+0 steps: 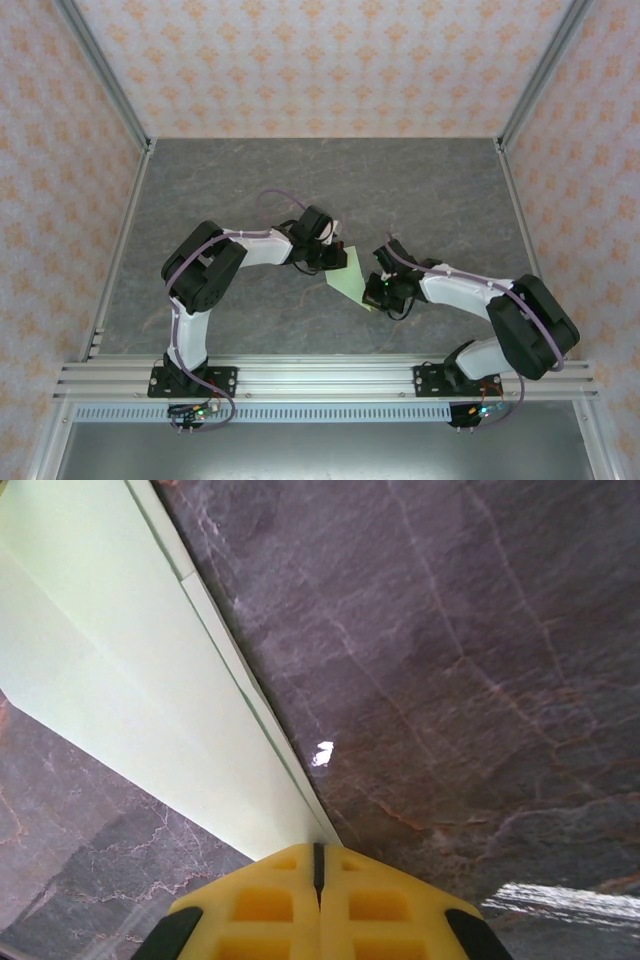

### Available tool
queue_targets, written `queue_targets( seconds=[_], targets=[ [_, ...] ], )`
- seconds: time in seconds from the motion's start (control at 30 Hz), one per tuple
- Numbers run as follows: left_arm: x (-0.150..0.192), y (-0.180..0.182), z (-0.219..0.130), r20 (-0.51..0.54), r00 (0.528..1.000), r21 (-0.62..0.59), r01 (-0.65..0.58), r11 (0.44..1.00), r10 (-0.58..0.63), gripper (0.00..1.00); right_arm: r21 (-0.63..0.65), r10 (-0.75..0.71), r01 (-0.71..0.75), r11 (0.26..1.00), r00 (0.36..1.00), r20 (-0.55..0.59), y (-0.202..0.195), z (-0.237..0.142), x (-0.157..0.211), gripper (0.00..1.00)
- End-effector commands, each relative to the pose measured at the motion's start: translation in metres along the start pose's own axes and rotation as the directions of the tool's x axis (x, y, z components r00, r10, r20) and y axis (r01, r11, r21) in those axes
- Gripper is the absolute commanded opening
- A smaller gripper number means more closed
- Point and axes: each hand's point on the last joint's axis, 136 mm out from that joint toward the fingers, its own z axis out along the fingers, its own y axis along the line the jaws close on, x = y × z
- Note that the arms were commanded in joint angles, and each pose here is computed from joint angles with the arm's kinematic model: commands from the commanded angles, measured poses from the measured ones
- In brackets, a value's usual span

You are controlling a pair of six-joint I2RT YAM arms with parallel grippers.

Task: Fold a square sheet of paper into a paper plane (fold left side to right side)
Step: Fourth fold the wing at the center of the table.

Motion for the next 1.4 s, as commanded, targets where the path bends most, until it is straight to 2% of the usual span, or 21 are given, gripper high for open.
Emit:
queue_targets(
  seconds=[0.0, 0.6, 0.73, 0.93, 1.13, 1.27, 1.37],
  targets=[
    [0.008, 0.042, 0.004, -0.004, 1.000, -0.171, 0.026, 0.985, -0.027, 0.00, 0.109, 0.019, -0.016, 0.994, 0.999, -0.031, -0.033, 0.004, 0.016, 0.00],
    [0.005, 0.041, 0.004, -0.007, 1.000, -0.179, 0.017, 0.984, -0.018, 0.00, 0.150, 0.033, -0.023, 0.988, 0.997, -0.065, -0.059, -0.007, 0.038, 0.00],
    [0.004, 0.038, 0.003, -0.007, 1.000, -0.168, 0.015, 0.986, -0.016, 0.00, 0.124, -0.003, 0.007, 0.992, 0.999, -0.032, -0.044, -0.022, 0.030, 0.00],
    [0.003, 0.035, 0.002, -0.006, 1.000, -0.157, 0.015, 0.987, -0.016, 0.00, 0.039, -0.065, 0.063, 0.997, 0.996, 0.064, -0.001, -0.047, 0.004, 0.00],
    [0.003, 0.032, 0.002, -0.005, 1.000, -0.145, 0.017, 0.989, -0.018, 0.00, -0.063, -0.064, 0.069, 0.996, 0.995, 0.080, 0.034, -0.028, -0.016, 0.00],
    [0.003, 0.032, 0.002, -0.006, 1.000, -0.142, 0.017, 0.990, -0.018, 0.00, -0.050, -0.064, 0.068, 0.996, 0.995, 0.076, 0.038, -0.014, -0.026, 0.00],
    [0.003, 0.029, 0.000, -0.004, 1.000, -0.135, 0.013, 0.991, -0.014, 0.00, 0.001, -0.058, 0.058, 0.998, 0.997, 0.046, 0.026, -0.001, -0.024, 0.00]
  ],
)
